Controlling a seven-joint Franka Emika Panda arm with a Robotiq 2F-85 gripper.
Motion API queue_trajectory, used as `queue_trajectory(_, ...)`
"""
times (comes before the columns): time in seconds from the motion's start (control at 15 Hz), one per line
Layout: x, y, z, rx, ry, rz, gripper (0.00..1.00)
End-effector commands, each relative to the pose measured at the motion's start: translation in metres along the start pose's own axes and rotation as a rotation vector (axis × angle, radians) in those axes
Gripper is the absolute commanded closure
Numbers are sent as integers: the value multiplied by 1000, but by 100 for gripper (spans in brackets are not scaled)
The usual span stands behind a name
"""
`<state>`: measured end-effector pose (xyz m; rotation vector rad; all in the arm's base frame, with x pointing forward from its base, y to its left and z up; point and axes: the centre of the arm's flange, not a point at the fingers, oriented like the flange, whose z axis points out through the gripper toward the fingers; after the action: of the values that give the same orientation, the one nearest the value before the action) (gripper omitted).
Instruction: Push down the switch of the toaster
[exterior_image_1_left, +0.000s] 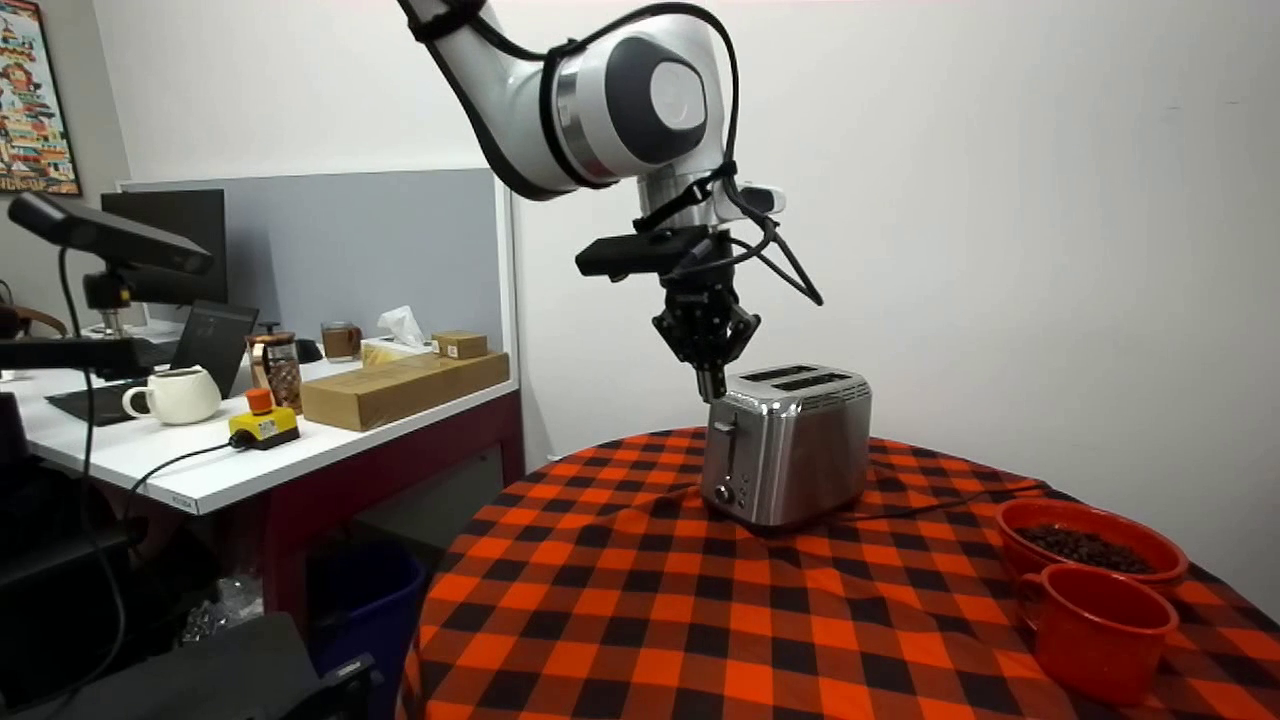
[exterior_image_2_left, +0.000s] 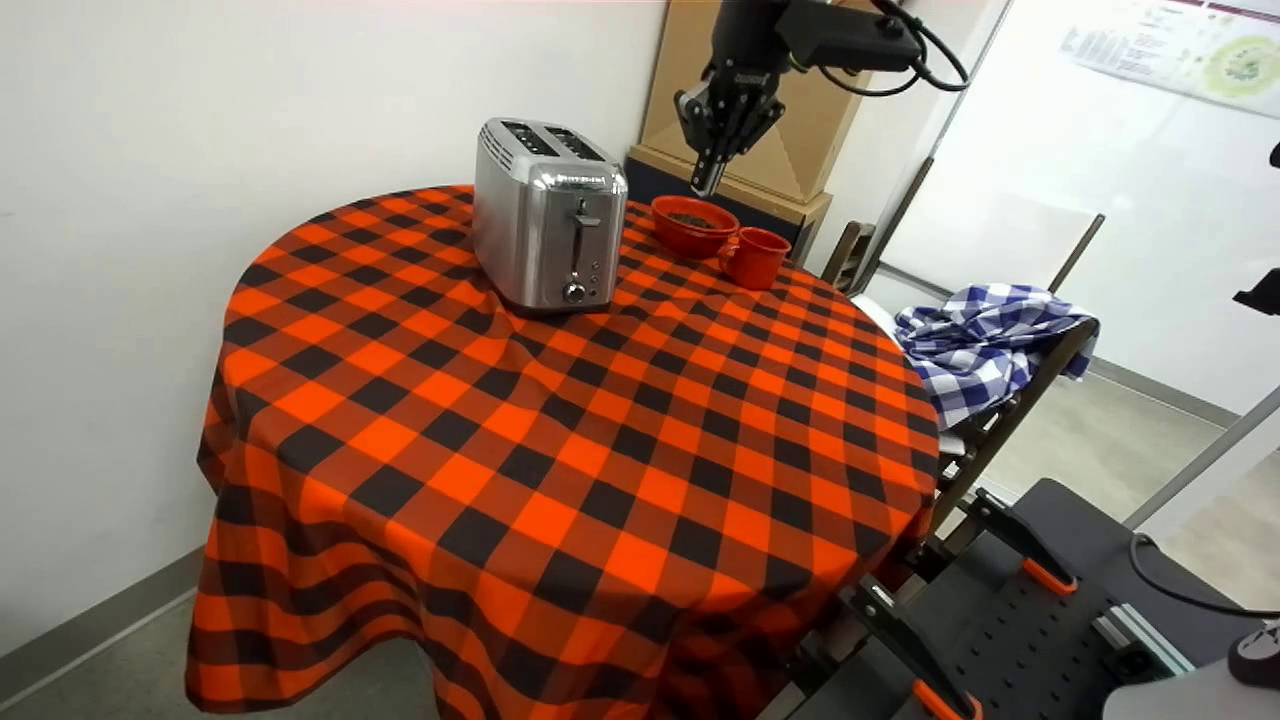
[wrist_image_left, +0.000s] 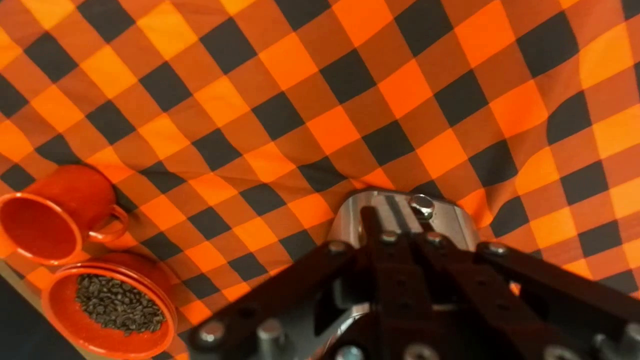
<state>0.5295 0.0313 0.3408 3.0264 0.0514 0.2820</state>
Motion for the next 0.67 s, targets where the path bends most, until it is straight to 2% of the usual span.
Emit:
queue_trajectory(0.0,33,-2,24,-61,59,-23,100)
queue_trajectory(0.27,56,-7,37,-95,115,5,100)
queue_trajectory(0.6,88,-19,34,-63,137,85,100)
